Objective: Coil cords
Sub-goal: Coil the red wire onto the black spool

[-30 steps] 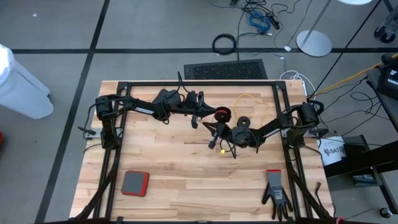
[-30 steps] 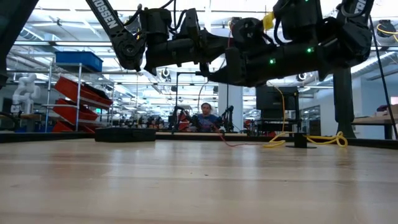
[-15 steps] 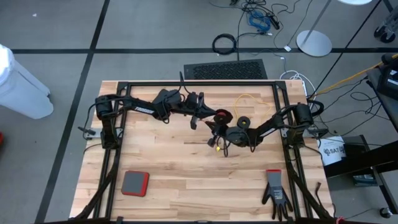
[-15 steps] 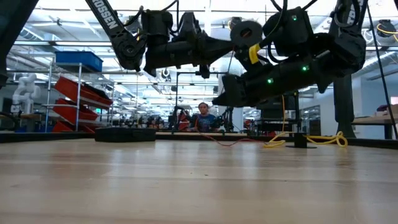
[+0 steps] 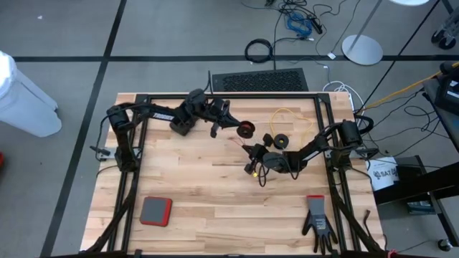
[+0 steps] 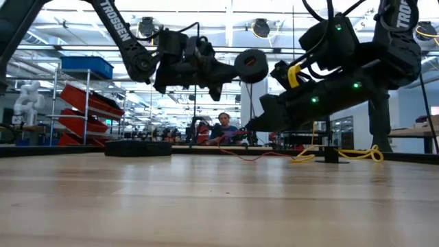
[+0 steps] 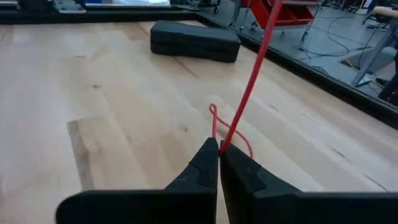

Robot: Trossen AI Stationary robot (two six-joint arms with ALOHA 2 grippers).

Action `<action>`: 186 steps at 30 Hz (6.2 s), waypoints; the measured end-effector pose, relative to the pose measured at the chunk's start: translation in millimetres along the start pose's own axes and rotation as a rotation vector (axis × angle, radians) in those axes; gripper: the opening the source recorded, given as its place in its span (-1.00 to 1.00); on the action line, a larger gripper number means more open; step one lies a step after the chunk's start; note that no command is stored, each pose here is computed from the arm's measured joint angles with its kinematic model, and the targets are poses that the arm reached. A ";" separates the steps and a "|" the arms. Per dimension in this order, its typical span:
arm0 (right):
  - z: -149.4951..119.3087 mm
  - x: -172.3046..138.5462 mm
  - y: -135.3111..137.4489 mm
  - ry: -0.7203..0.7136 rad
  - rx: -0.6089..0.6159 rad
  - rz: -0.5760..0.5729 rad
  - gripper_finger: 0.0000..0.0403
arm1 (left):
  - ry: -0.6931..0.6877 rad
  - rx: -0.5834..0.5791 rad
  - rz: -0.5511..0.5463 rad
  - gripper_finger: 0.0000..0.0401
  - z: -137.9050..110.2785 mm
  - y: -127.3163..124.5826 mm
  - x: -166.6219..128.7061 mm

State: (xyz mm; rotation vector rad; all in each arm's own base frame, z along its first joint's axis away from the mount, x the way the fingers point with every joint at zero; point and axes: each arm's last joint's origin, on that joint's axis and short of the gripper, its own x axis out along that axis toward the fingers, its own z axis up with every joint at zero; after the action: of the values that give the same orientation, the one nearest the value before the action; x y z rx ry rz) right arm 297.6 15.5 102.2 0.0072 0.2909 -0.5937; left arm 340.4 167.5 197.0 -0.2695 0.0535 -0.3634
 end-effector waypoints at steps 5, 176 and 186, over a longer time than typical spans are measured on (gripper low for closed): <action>-0.6 -3.2 3.6 -0.003 0.005 0.010 -1.00 | 0.044 0.064 0.043 -1.00 3.7 4.9 -12.3; -13.1 -83.8 32.7 0.196 -0.118 -0.290 -0.21 | 0.608 1.039 0.395 -0.42 -109.4 -44.3 120.0; -12.9 -83.7 32.9 0.195 -0.115 -0.289 -0.21 | 0.634 1.032 0.384 -0.42 -107.9 -42.2 121.8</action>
State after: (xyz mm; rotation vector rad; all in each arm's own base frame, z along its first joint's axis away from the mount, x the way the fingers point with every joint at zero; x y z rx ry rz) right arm 246.3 90.1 110.1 -0.0896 0.5202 -0.8644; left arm 428.8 58.9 104.1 0.8773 0.5163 -0.0470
